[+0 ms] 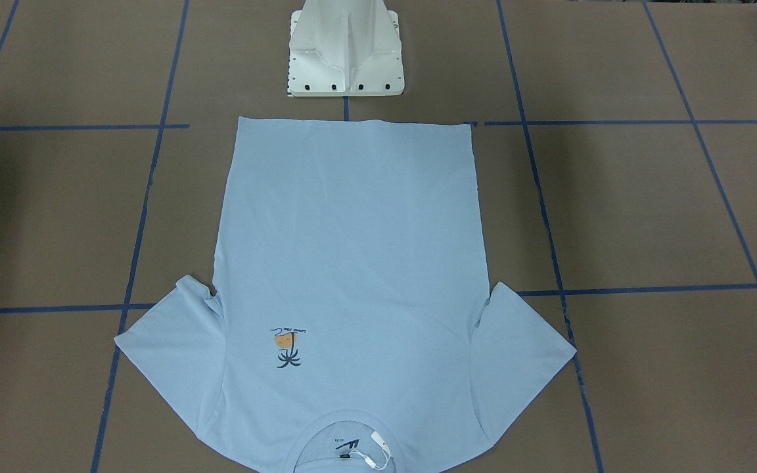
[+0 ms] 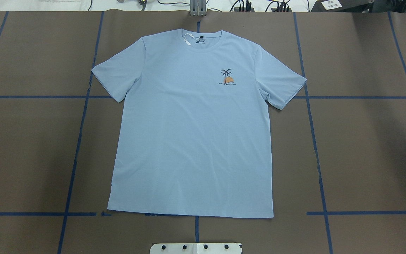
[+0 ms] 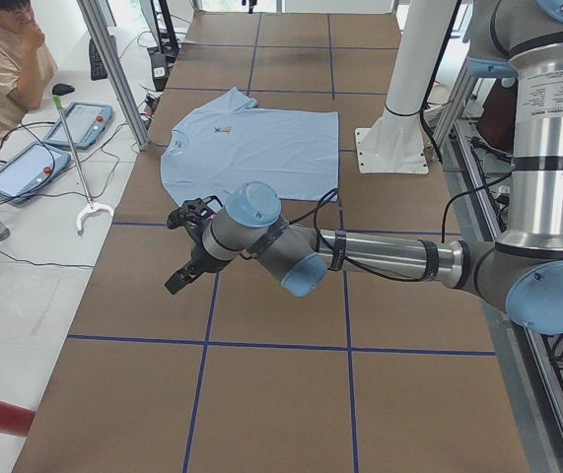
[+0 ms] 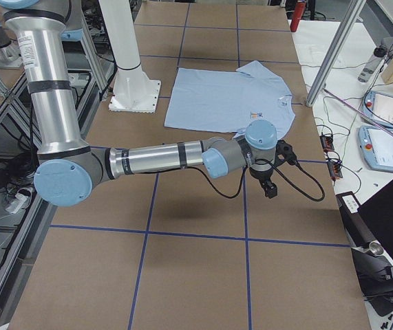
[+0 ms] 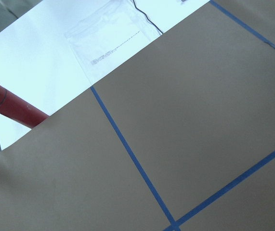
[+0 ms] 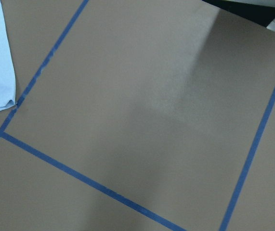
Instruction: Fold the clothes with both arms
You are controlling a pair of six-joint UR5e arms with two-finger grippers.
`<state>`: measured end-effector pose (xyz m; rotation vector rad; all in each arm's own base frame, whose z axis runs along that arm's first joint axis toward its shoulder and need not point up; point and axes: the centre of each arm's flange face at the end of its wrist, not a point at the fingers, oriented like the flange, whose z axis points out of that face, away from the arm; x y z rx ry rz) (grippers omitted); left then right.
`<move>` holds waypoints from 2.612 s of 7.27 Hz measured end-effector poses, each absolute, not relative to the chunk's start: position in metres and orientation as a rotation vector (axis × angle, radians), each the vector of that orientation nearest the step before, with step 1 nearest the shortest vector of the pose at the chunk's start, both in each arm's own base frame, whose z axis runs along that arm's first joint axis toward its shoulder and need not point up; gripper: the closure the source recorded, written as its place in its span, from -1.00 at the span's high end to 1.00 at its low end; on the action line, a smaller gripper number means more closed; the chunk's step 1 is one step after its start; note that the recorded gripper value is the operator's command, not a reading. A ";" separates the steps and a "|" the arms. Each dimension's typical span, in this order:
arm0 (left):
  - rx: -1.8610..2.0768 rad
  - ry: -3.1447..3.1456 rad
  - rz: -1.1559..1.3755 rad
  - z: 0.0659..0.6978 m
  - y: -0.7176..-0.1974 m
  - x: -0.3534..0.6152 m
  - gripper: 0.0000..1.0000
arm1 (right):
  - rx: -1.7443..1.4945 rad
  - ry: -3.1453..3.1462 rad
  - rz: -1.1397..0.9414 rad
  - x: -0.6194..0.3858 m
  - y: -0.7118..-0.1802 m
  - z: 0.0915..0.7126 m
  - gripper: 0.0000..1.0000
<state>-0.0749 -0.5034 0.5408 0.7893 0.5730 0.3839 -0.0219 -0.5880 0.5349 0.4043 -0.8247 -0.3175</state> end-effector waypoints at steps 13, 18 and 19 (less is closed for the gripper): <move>0.796 0.622 0.408 0.539 -0.500 -0.071 1.00 | 0.401 -0.775 0.065 -0.353 -0.584 0.484 0.00; 0.795 0.642 0.418 0.539 -0.499 -0.069 1.00 | 0.408 -0.763 0.068 -0.365 -0.596 0.480 -0.30; 0.795 0.642 0.418 0.539 -0.499 -0.069 1.00 | 0.407 -0.763 0.069 -0.365 -0.597 0.480 -0.66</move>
